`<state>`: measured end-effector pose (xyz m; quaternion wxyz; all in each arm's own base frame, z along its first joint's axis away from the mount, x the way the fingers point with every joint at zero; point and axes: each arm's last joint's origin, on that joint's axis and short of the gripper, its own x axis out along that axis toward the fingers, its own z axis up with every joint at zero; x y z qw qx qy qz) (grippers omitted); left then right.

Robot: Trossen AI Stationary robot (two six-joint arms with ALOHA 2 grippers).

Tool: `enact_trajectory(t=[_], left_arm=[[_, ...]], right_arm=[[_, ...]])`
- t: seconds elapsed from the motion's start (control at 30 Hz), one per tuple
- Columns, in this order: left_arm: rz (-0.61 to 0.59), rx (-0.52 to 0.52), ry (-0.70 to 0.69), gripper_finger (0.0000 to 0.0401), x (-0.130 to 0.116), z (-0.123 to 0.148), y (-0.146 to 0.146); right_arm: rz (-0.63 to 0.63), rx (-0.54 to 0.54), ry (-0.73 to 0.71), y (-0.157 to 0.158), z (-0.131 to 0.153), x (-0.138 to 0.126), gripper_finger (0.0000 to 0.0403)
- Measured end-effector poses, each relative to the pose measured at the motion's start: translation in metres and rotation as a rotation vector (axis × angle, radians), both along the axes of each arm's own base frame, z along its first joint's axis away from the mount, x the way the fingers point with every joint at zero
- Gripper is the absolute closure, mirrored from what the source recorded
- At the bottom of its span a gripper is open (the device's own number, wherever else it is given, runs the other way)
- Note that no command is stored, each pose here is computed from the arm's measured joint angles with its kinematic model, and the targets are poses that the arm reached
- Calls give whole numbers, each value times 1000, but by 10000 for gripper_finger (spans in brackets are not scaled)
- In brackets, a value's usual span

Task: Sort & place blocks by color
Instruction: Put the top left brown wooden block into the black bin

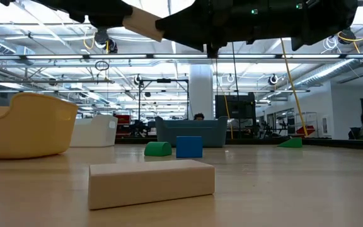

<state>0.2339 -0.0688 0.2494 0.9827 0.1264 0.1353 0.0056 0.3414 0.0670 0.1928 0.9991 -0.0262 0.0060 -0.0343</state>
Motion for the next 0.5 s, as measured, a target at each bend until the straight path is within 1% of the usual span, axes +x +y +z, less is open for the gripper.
enact_trajectory(t=[0.2, 0.4, 0.5], left_arm=[[-3, -18, -10, 157, 3, 1, 9], [19, -13, -8, 158, 5, 1, 16], [-31, -13, 2, 173, 5, 0, 16]], right_arm=[[-7, -63, -27, -2, 3, 0, 294], [-22, -79, -26, -8, 3, 1, 294], [-21, -104, -24, -9, 3, 2, 294]])
